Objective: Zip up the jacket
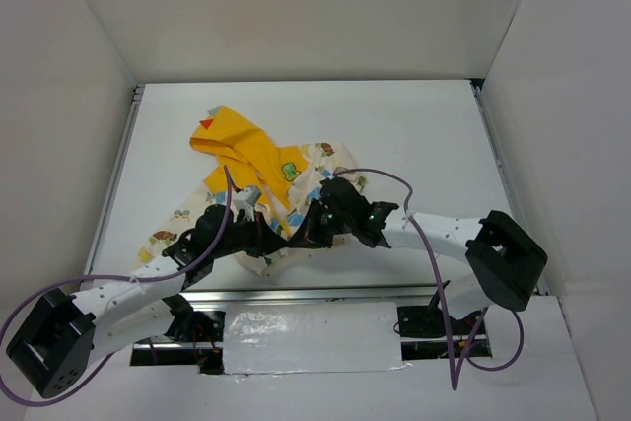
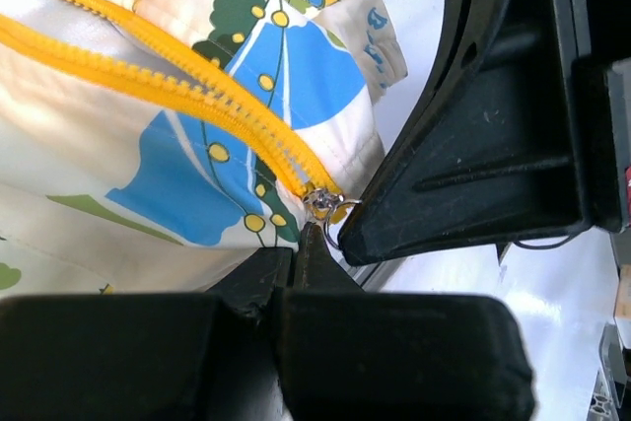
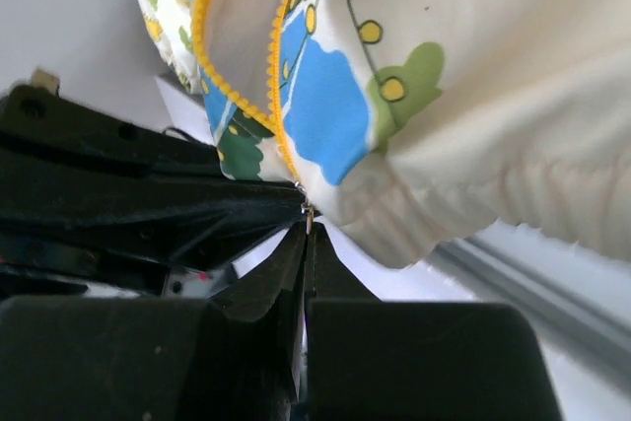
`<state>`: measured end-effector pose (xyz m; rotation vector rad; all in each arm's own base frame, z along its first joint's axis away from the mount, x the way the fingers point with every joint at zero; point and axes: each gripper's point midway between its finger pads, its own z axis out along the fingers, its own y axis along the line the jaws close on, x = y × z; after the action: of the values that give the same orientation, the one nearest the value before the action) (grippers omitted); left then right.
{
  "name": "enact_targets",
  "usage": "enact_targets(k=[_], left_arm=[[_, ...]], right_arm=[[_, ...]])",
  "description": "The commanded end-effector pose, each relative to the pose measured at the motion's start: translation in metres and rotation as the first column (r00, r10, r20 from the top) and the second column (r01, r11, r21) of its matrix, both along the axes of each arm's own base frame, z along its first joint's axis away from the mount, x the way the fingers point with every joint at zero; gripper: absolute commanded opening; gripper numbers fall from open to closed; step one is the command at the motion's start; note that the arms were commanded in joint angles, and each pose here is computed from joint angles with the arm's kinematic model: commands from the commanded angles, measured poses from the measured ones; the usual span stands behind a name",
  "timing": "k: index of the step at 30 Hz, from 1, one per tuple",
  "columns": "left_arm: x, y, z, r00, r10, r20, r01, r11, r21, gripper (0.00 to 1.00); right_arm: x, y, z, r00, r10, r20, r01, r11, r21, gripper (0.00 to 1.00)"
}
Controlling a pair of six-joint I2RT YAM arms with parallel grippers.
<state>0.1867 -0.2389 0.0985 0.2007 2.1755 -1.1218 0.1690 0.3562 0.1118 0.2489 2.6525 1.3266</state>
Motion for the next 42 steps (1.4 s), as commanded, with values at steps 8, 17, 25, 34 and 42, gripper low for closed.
enact_targets(k=[8,17,25,34,42], left_arm=[[-0.011,-0.016,0.024,0.991,-0.116,0.070,0.122,0.989,-0.087,0.00],[-0.020,-0.018,0.020,0.986,-0.158,0.061,0.163,0.982,-0.092,0.00],[-0.021,-0.019,0.012,0.985,-0.168,0.042,0.171,0.982,-0.082,0.00],[-0.028,-0.024,0.004,0.982,-0.189,0.016,0.190,0.978,-0.084,0.00],[-0.033,-0.024,-0.006,0.985,-0.175,0.001,0.175,0.984,-0.030,0.00]], right_arm=[[0.038,0.003,0.031,0.969,-0.212,-0.130,0.196,0.972,-0.129,0.00],[0.059,0.020,0.061,0.966,-0.143,-0.217,0.148,0.989,0.008,0.00],[0.085,0.023,0.092,0.970,-0.186,-0.153,0.197,0.978,0.060,0.00],[0.217,0.013,0.086,0.904,-0.406,-0.132,0.408,0.913,-0.017,0.00],[0.338,-0.038,0.115,0.787,-0.608,-0.109,0.613,0.790,0.023,0.00]])
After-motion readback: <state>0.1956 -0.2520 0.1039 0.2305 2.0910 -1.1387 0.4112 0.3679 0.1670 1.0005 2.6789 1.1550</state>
